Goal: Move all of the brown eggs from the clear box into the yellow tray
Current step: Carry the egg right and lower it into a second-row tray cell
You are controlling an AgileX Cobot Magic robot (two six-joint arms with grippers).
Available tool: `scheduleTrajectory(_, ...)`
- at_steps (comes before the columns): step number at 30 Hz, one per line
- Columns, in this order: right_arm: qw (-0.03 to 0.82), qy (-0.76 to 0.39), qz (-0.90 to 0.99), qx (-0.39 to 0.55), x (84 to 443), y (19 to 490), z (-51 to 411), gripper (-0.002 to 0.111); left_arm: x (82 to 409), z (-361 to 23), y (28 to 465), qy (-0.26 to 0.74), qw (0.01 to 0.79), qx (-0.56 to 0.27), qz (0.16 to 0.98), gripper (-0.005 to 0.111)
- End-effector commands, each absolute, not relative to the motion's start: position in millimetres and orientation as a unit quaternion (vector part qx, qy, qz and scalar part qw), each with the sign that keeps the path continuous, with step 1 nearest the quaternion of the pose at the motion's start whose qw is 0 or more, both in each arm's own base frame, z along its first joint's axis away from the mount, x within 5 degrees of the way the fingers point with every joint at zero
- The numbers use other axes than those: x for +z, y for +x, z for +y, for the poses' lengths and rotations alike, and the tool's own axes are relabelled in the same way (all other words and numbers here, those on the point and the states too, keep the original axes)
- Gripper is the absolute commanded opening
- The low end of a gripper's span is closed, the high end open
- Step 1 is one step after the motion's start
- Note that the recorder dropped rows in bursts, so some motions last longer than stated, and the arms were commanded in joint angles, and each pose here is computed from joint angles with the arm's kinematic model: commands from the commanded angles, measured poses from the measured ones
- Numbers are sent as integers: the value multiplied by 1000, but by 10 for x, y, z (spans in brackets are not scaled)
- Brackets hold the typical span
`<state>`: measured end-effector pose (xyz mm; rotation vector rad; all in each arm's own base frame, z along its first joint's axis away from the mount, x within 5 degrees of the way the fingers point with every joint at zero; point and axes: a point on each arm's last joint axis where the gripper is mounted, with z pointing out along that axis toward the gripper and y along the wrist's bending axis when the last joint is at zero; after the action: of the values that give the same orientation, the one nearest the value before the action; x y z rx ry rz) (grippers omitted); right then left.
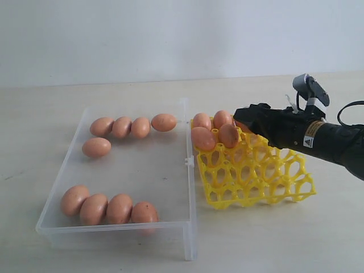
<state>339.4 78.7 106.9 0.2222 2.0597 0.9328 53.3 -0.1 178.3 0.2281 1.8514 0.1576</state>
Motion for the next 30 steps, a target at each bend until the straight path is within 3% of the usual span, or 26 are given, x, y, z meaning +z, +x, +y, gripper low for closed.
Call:
scheduleTrajectory(1,429,76,818,375,1100,3419,786,29,1807,-3,531,96,600,66,791,0)
scheduleTrajectory(3,429,76,819,374,1098,3418,785,46,1807,-3,531,96,600,66,791,0)
scheduleTrajectory(7,428,76,819,373,1097,3418,785,58,1807,-3,531,96,600,66,791,0)
scheduleTrajectory(15,437,64,817,371,1160,3416,788,60,1807,-3,531,96,600,66,791,0)
scheduleTrajectory(21,442,65,822,353,1228,3418,762,73,1807,-3,531,96,600,66,791,0)
scheduleTrajectory(30,439,66,826,349,1217,3416,758,73,1807,-3,531,96,600,66,791,0)
